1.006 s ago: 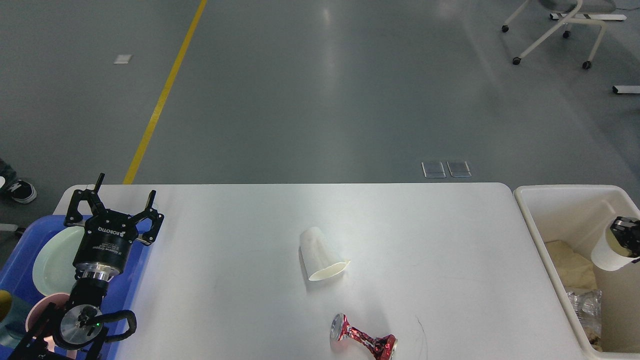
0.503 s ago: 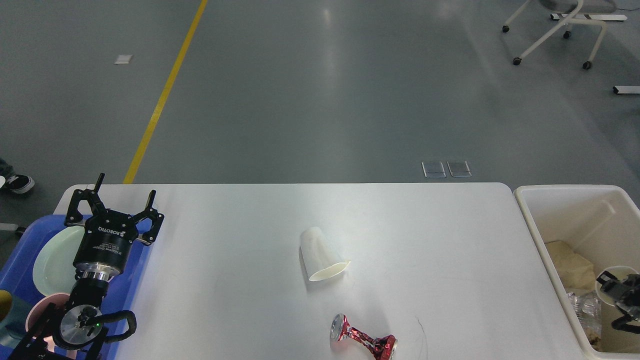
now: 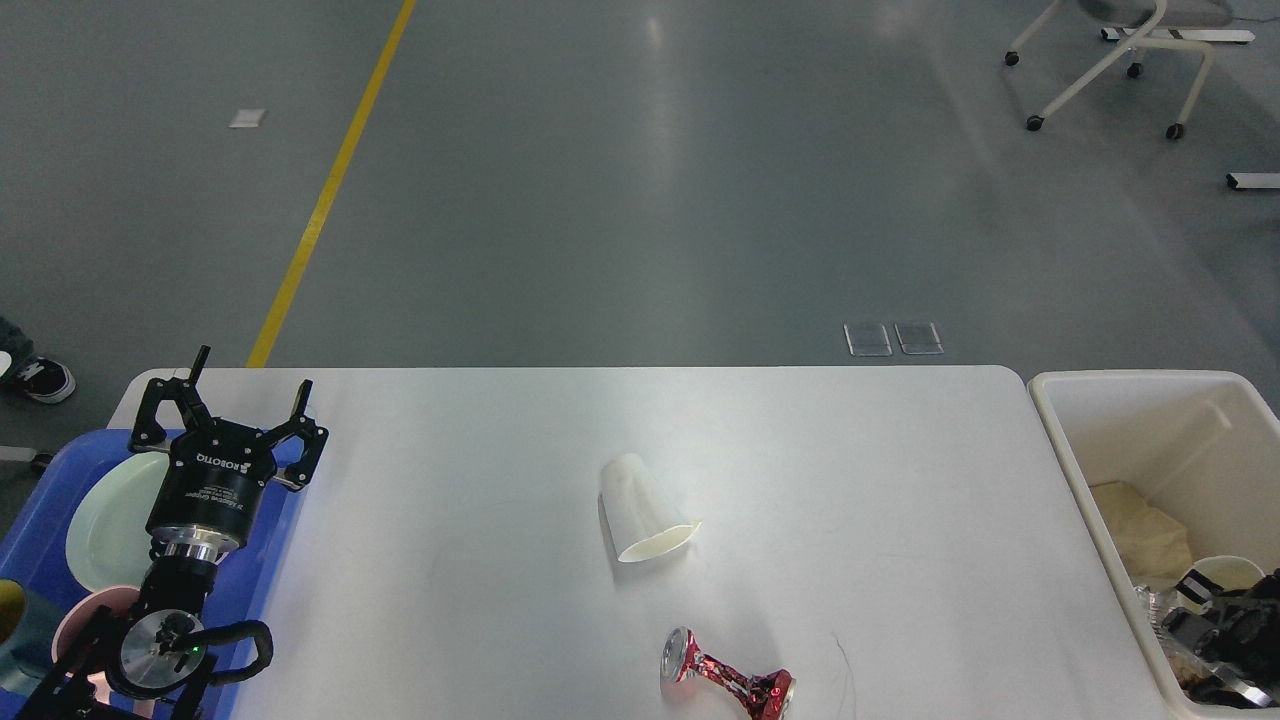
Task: Tidy desktop
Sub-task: 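Release the white cup into the bin with the right gripper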
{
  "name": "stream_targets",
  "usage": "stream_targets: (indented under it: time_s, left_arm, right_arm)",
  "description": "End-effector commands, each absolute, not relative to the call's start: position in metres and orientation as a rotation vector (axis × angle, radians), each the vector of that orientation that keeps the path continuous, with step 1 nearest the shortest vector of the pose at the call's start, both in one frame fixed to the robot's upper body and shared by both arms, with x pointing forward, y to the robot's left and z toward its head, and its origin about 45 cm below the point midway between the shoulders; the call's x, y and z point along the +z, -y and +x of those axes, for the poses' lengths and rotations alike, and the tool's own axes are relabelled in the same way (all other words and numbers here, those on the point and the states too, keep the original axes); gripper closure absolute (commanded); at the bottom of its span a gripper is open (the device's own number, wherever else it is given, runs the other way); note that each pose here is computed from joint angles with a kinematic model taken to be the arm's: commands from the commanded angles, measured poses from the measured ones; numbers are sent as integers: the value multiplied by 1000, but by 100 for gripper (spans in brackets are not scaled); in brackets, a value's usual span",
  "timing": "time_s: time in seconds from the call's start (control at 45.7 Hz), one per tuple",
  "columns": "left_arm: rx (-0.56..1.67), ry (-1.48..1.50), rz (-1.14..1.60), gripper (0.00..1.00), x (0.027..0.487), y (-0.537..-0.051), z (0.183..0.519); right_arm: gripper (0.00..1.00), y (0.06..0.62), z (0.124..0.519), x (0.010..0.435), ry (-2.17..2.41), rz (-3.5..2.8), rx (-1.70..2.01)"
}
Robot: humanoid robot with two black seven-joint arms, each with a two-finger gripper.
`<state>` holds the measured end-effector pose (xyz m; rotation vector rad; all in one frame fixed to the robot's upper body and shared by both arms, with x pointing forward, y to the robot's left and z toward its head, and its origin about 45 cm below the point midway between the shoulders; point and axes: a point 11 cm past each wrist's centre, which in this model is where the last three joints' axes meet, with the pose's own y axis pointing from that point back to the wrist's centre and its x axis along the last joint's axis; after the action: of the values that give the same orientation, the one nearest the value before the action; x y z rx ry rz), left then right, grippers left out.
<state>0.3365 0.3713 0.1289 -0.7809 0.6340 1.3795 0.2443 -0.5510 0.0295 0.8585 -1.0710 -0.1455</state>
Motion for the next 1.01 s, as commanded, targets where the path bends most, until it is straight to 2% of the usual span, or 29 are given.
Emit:
stream_targets:
  time_s: [0.0,0.066,0.613,0.788,0.985]
  left_arm:
    - [1378,-633,-782,4,129,-371,337]
    - [1380,-633,-781,4,129,-371,337]
    - [1380,-634,-781,4,129,-371,336]
    - [1380,-633,-781,4,129,-371,337]
    - [1380,-633,-781,4,129,-371,337]
  right_arm:
    - [12,553,247,33,1095,841,-119]
    - [0,550,249,32,1104,836,-106]
    - [0,549,253,34,1101,849,-109]
    - [0,549,272,51,1083,876,-98]
    - [0,547,303,92,990,940,-43]
